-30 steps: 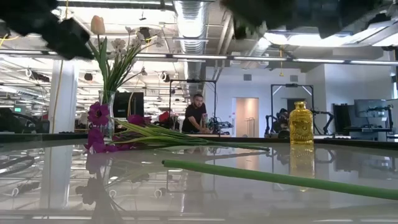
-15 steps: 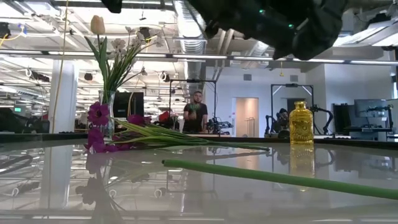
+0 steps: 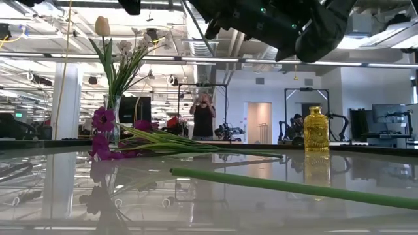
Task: Sort flowers into vase by color
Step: Put the white tulip into the transparent vase
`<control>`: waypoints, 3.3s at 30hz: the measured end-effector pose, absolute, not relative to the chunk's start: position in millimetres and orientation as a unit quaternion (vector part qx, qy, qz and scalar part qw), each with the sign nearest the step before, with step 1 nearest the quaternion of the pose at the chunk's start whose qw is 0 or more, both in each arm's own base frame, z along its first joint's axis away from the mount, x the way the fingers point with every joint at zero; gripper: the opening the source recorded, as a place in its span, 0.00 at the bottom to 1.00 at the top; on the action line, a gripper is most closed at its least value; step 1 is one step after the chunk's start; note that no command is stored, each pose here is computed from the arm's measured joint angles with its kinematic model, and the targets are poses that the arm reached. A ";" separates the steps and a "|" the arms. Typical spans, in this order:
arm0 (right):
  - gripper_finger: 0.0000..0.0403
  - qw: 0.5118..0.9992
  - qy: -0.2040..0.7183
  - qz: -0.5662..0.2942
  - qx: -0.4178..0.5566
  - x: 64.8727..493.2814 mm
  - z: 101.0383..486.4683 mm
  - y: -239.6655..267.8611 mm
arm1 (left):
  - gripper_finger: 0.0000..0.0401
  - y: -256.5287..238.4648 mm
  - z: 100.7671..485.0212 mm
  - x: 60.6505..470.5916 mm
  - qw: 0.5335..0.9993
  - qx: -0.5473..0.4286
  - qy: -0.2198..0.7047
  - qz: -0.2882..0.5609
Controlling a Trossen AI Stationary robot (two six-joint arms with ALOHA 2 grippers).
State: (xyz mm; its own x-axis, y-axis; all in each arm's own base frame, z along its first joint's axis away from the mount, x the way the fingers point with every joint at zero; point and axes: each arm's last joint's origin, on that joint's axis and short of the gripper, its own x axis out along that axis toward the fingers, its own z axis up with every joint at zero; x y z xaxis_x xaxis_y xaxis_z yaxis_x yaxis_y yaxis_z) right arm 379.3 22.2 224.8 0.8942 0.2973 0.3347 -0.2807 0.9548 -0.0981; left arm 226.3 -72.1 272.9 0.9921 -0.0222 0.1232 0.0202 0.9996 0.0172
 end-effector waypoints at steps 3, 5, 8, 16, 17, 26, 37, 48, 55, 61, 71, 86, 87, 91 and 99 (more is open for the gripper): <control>0.04 0.974 -0.172 0.148 -0.024 379.5 224.1 21.5 | 0.51 -71.7 274.3 226.1 0.998 0.011 -0.069 -0.007; 0.04 0.974 -0.173 0.147 -0.024 379.5 224.3 21.3 | 0.51 -71.2 274.7 226.1 0.997 0.013 -0.070 -0.001; 0.04 0.974 -0.172 0.148 -0.023 379.5 224.2 21.4 | 0.49 -71.1 274.6 226.2 0.997 0.014 -0.070 -0.001; 0.04 0.974 -0.172 0.148 -0.024 379.5 224.1 21.6 | 0.24 -71.3 274.5 226.2 0.997 0.019 -0.070 -0.005; 0.05 0.974 -0.172 0.148 -0.024 379.6 224.1 21.6 | 0.20 -71.3 274.4 226.3 0.997 0.021 -0.069 -0.005; 0.23 0.974 -0.165 0.155 -0.022 379.6 223.0 26.7 | 0.01 -71.4 273.7 226.3 0.998 0.021 -0.066 -0.006; 0.47 0.983 -0.105 0.150 -0.016 374.3 234.9 23.7 | 0.00 -57.1 296.3 195.2 0.996 -0.011 -0.073 0.050; 0.58 0.988 -0.005 0.151 -0.021 369.5 230.2 23.5 | 0.00 -34.7 326.1 138.2 0.990 -0.058 -0.099 0.080; 0.57 0.988 0.019 0.151 -0.012 369.4 225.7 23.5 | 0.00 -25.4 358.4 115.5 0.988 -0.050 -0.104 0.102; 0.57 0.990 0.018 0.137 -0.012 369.6 225.9 22.1 | 0.00 -17.4 386.3 102.3 0.981 -0.020 -0.093 0.170; 0.57 0.991 0.019 0.133 -0.011 369.7 225.8 20.3 | 0.00 -3.6 435.7 71.6 0.966 0.018 -0.103 0.238; 0.57 0.991 0.019 0.134 -0.009 369.7 225.9 21.1 | 0.00 9.4 451.3 52.9 0.902 0.084 -0.042 0.420; 0.57 0.991 0.019 0.134 -0.009 369.7 225.8 21.1 | 0.00 9.8 452.7 52.1 0.899 0.085 -0.043 0.427; 0.57 0.991 0.019 0.134 -0.009 369.8 225.7 20.9 | 0.00 11.2 458.2 49.4 0.893 0.090 -0.053 0.438; 0.57 0.991 0.018 0.134 -0.010 369.8 225.8 20.9 | 0.00 11.5 452.5 70.7 0.885 0.131 -0.048 0.444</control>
